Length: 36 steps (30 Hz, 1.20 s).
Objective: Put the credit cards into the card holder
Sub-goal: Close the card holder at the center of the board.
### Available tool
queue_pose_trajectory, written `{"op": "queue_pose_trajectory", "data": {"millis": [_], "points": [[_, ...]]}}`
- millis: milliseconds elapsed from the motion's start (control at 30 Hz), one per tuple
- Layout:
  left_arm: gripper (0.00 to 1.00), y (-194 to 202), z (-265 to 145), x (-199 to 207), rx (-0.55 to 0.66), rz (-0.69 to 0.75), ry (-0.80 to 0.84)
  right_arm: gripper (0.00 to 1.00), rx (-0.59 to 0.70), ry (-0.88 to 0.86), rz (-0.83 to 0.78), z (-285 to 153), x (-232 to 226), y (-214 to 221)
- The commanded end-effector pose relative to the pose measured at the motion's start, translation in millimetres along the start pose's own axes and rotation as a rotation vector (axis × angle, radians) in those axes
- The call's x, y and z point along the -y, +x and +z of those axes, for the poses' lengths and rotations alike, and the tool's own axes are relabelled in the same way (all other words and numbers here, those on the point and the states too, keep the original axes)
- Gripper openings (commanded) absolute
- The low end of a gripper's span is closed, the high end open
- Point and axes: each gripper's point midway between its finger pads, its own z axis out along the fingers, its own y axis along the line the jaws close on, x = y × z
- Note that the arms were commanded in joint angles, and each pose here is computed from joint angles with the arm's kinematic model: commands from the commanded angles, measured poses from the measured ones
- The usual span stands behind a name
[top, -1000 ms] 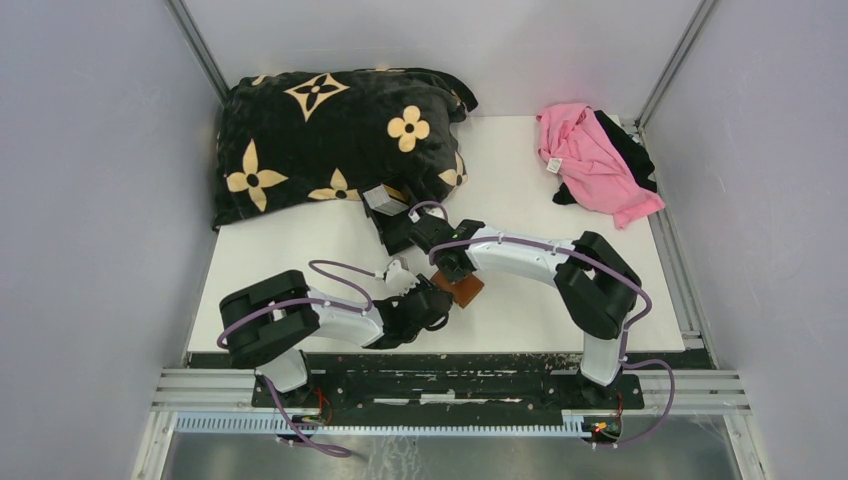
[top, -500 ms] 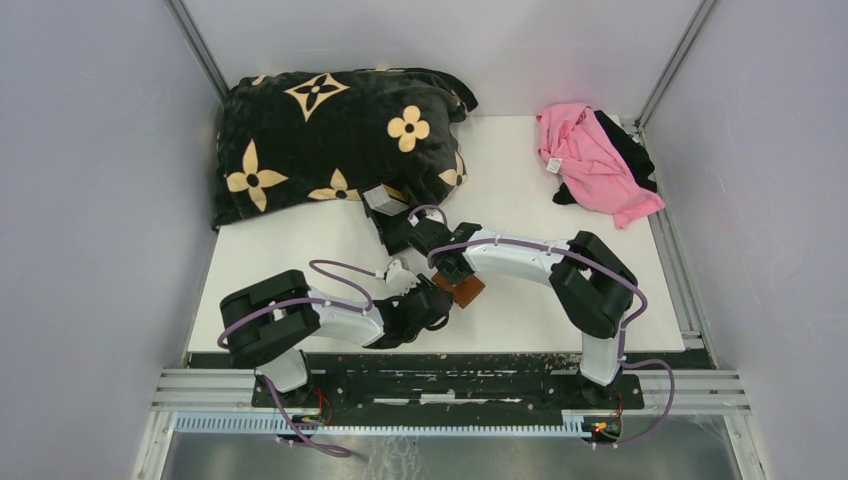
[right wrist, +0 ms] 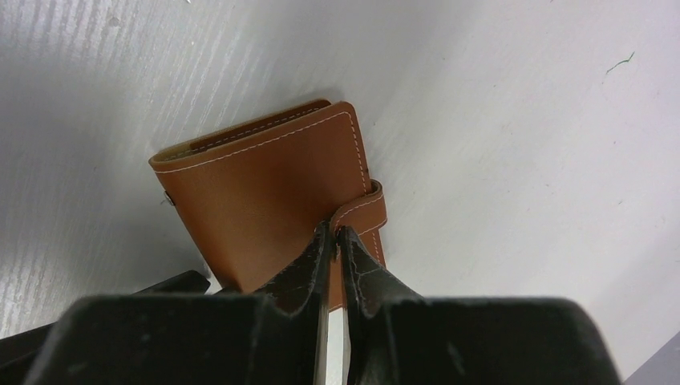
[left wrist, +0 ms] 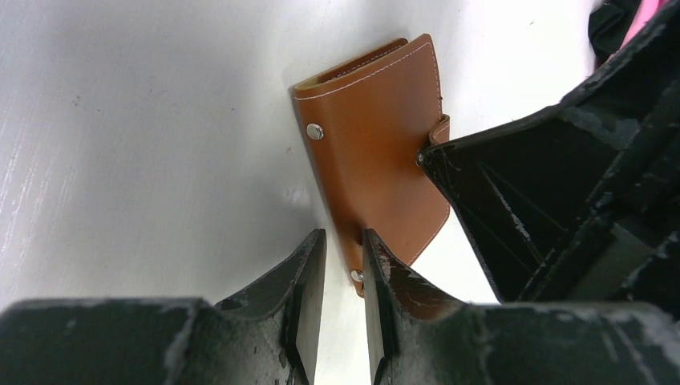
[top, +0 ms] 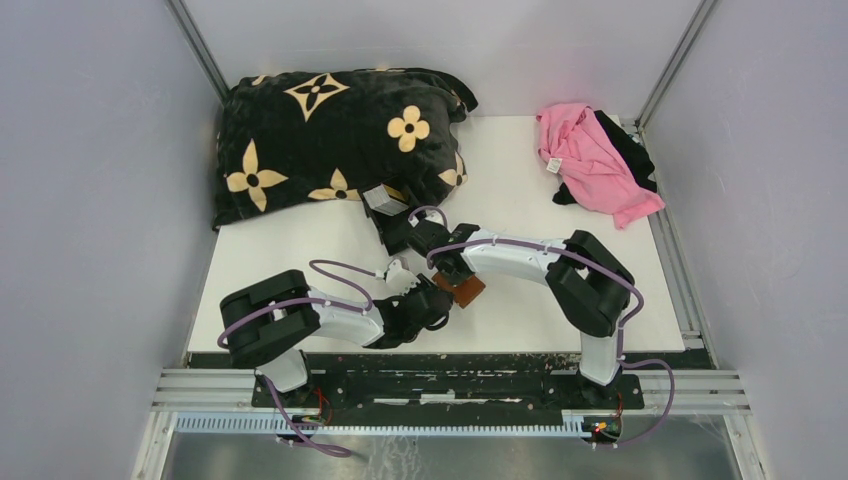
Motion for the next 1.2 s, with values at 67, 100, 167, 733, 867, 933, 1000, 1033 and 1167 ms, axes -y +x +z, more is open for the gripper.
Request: {"op": "queue_pose_trajectory", "data": {"millis": [67,100,167,733,867,933,1000,1033,1167], "points": [[0.33,8,-1,-70,-0.046,0.12,-0.193,0.12,-0.007,0.019,-0.014,3,-2,0],[0.33,8,-1,-70,-0.047,0.12,-0.193,0.12,-0.006,0.019,-0.016,3,-3,-1],[0.33,9,0,-69,-0.048,0.12,-0.191,0.12,-0.004,0.016,-0.016,3,-4,-2],[0.33,11,0,-74,-0.059,0.133,-0.197,0.18,-0.013,0.001,-0.015,5,-14,-2],[0.33,10,-1,-75,-0.06,0.132,-0.194,0.19,-0.014,0.001,-0.016,4,-17,-2],[0.33,10,-1,-76,-0.061,0.131,-0.195,0.2,-0.013,0.001,-0.017,4,-18,-3],[0.33,10,-1,-77,-0.062,0.133,-0.196,0.21,-0.01,0.003,-0.017,3,-19,-4],[0.33,10,-2,-78,-0.062,0.133,-0.197,0.21,-0.006,0.003,-0.015,1,-19,-5],[0.33,10,-2,-79,-0.061,0.13,-0.195,0.21,-0.001,0.01,-0.014,0,-20,-6]]}}
